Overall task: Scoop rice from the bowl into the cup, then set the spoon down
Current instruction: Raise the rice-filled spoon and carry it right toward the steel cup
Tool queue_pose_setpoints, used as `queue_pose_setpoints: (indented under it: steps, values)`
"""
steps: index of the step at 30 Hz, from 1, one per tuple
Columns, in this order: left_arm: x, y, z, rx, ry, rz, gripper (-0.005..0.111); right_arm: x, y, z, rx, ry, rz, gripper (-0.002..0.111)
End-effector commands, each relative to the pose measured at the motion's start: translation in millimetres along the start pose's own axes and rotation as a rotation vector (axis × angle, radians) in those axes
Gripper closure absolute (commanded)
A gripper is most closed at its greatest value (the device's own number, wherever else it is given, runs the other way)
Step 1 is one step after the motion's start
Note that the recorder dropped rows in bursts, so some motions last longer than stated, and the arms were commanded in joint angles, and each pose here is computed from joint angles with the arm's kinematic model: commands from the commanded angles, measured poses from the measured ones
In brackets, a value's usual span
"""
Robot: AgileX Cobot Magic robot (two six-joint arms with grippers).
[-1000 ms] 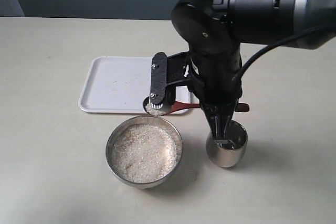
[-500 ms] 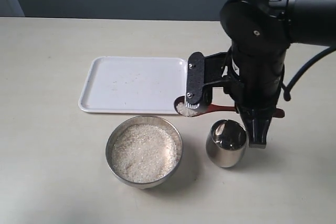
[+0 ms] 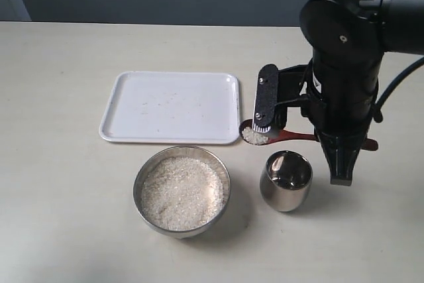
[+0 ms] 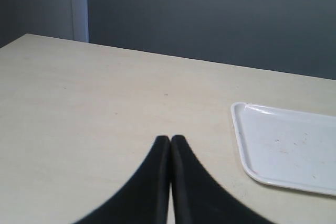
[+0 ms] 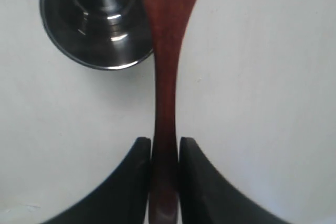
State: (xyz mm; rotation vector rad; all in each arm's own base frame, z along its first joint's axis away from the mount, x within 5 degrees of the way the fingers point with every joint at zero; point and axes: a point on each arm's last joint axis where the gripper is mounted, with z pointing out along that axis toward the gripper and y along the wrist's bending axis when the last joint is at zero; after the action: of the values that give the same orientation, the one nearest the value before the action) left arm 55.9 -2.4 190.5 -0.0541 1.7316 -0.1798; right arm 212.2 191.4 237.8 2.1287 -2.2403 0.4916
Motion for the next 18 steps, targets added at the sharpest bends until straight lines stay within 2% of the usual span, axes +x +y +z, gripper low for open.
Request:
queue_pose_setpoints:
  steps: [1, 13, 18]
  values:
    - [-2, -0.8, -1, 0.01, -0.016, -0.003, 0.106, 6, 3, 6, -0.003, 0.032, -0.012, 0.109]
    - [-2, -0.8, -1, 0.01, -0.016, -0.003, 0.106, 12, 8, 11, -0.002, 0.06, -0.027, 0.109]
    - [-2, -0.8, -1, 0.01, -0.016, -0.003, 0.106, 26, 1, 8, -0.027, 0.03, 0.053, 0.109]
